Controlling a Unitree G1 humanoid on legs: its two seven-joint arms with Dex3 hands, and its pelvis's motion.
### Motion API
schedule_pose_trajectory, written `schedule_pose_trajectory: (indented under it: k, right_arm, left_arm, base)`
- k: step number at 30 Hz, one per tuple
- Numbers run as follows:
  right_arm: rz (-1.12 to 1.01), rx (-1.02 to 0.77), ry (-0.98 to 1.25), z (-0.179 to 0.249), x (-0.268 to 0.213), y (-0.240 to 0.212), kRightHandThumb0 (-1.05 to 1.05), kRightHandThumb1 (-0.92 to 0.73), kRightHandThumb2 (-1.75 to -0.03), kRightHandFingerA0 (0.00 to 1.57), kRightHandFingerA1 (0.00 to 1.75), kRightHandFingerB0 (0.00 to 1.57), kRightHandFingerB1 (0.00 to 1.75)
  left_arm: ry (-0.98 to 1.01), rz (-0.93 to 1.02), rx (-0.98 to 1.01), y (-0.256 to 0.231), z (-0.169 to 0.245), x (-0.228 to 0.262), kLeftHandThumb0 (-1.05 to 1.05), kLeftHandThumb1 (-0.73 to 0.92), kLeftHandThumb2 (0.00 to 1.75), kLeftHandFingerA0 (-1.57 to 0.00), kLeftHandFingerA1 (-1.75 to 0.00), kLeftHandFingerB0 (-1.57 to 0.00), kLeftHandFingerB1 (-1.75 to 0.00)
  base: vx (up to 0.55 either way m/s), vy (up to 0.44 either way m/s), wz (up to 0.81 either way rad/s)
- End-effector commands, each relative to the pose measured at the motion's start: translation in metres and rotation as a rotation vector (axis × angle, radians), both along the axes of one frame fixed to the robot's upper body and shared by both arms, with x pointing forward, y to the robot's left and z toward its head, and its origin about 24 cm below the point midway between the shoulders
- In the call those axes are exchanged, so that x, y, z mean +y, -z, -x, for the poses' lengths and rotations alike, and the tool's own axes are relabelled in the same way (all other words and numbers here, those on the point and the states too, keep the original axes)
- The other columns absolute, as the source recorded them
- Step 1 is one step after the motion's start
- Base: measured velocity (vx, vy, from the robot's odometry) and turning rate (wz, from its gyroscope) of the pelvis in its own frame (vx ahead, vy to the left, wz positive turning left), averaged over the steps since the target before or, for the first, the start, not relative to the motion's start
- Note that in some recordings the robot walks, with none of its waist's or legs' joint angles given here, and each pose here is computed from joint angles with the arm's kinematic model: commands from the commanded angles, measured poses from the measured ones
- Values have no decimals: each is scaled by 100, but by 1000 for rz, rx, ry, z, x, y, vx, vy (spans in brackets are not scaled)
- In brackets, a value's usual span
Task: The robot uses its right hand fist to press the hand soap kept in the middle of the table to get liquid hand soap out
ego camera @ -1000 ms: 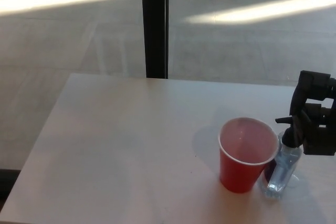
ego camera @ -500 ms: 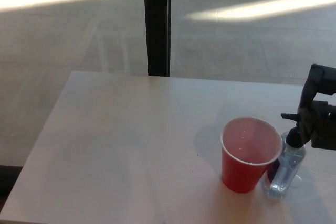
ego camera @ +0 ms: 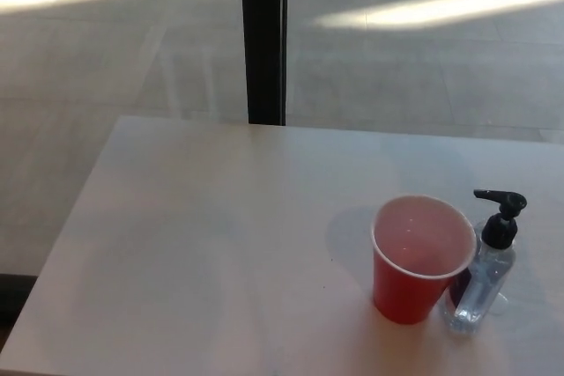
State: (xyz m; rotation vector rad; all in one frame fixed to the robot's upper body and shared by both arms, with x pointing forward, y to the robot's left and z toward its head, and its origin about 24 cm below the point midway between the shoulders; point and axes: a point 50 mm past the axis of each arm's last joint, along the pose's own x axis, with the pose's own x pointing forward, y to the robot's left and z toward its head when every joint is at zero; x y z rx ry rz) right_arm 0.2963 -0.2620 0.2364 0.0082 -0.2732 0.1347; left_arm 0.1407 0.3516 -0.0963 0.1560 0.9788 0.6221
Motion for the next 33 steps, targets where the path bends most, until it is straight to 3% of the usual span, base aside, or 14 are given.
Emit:
schedule_pose_trajectory:
  k: [1,3,4,7,11,13,16,23,24,28,30,31,32,33]
  right_arm:
    - [-321,-65,77,34,-59,-79,-30,-44,-109,101,175,85,133]
    - [-418,-122,174,50,-80,-92,-31,-42,-103,106,171,94,137]
    - [-416,-175,274,67,-104,-97,-37,-35,-109,134,138,108,116]
    - [-460,-145,481,96,-147,-90,-29,-6,-141,115,157,102,125]
    - [-409,-110,659,123,-178,-61,-40,-31,-110,136,137,103,109]
    - [-478,-75,810,144,-200,-29,-57,-35,-86,120,164,90,96]
    - [-574,2,1056,172,-221,19,-45,-36,-122,147,150,76,99]
    - [-724,162,1358,214,-229,91,-57,-43,-116,151,155,65,93]
    - [-739,185,1389,216,-229,97,-54,-45,-118,125,173,58,101]
    - [-752,300,1472,224,-226,133,-52,-54,-113,113,169,55,120]
    - [-726,371,1450,225,-217,150,-48,-56,-121,97,170,43,99]
    - [-731,411,1445,223,-211,157,-49,-59,-116,79,153,39,107]
    - [-735,466,1449,221,-204,168,-47,-58,-121,102,116,62,93]
    - [-714,531,1454,220,-199,180,-47,-57,-113,92,130,57,113]
  left_arm:
    - [-21,-66,18,-12,10,23,-34,61,149,-43,-104,-35,-93]
    - [-45,-52,5,-12,10,23,-34,62,149,-43,-103,-37,-94]
    - [-46,-50,4,-12,10,23,-35,60,150,-45,-106,-42,-100]
    - [-30,-70,19,-13,11,25,-34,60,151,-44,-102,-44,-97]
    - [-50,-65,12,-14,11,26,-36,57,153,-45,-108,-45,-103]
    - [-44,-67,15,-14,11,26,-36,58,155,-48,-107,-46,-100]
    - [-31,-73,22,-14,12,26,-36,58,151,-47,-105,-49,-102]
    - [-59,-57,13,-12,14,25,-35,58,151,-45,-110,-44,-104]
    - [-50,-58,8,-12,14,25,-35,58,153,-46,-107,-43,-99]
    - [-26,-64,19,-11,14,24,-35,56,153,-45,-105,-48,-104]
    - [-34,-66,16,-11,13,22,-34,56,155,-48,-113,-48,-108]
    - [-45,-59,14,-10,13,21,-36,59,153,-47,-111,-46,-106]
    - [-47,-53,13,-10,13,20,-36,59,154,-46,-108,-44,-100]
    - [-34,-55,9,-10,13,20,-36,58,155,-44,-105,-46,-102]
  base:
    - [0,0,0]
    - [0,0,0]
    - [0,0,0]
    - [0,0,0]
    - [0,0,0]
    - [0,0,0]
    - [0,0,0]
    - [0,0,0]
    - [0,0,0]
    - [0,0,0]
    - [0,0,0]
    - [0,0,0]
    - [0,0,0]
    - [0,0,0]
